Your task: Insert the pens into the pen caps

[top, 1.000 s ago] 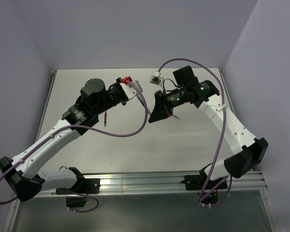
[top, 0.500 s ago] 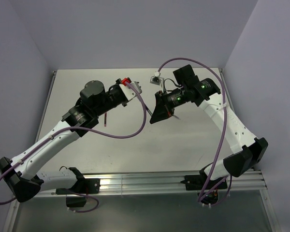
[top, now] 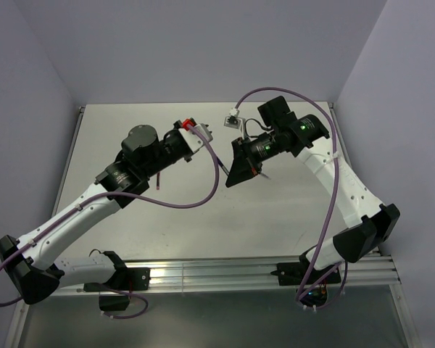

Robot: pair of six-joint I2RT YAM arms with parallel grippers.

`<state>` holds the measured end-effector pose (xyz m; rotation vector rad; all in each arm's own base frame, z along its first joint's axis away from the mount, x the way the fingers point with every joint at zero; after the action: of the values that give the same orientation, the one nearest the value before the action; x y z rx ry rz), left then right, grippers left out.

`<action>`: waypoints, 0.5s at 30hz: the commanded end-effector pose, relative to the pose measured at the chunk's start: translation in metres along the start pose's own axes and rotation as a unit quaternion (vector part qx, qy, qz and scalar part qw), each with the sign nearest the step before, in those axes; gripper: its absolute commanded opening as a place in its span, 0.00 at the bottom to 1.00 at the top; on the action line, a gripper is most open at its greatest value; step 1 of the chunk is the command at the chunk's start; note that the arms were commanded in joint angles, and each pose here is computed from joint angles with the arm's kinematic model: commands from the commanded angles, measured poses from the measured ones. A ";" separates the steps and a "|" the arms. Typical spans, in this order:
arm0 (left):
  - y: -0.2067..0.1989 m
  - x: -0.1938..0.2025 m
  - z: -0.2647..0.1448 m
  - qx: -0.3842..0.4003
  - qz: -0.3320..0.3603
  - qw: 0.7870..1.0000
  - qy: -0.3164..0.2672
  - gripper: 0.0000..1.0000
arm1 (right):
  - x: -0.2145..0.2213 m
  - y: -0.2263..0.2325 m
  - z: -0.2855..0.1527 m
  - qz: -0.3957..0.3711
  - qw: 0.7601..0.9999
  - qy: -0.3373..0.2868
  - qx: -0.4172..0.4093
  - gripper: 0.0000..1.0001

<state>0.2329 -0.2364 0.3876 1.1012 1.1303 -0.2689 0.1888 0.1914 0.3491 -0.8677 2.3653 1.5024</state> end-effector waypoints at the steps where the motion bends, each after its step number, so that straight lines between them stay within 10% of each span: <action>1: -0.112 -0.006 -0.014 0.291 -0.102 0.951 -0.024 0.29 | -0.077 0.010 -0.010 -0.183 0.972 -0.144 0.011 0.00; 15: -0.018 -0.013 -0.002 0.135 -0.085 0.987 -0.017 0.13 | -0.053 -0.004 -0.006 -0.169 0.977 -0.130 0.028 0.00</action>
<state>0.2415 -0.2309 0.3979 1.0719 1.1785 -0.3026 0.1962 0.1952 0.3500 -0.9010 2.2802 1.4540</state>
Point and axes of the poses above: each gripper's point midway between its finger pads, its own z axis out along the fingers, its own y axis along the line the jaws close on, x = y × z, the point moved 8 cm from there along -z, back along the fingers, and after that the axes turned 7 degrees about z, right-handed, at the moved point
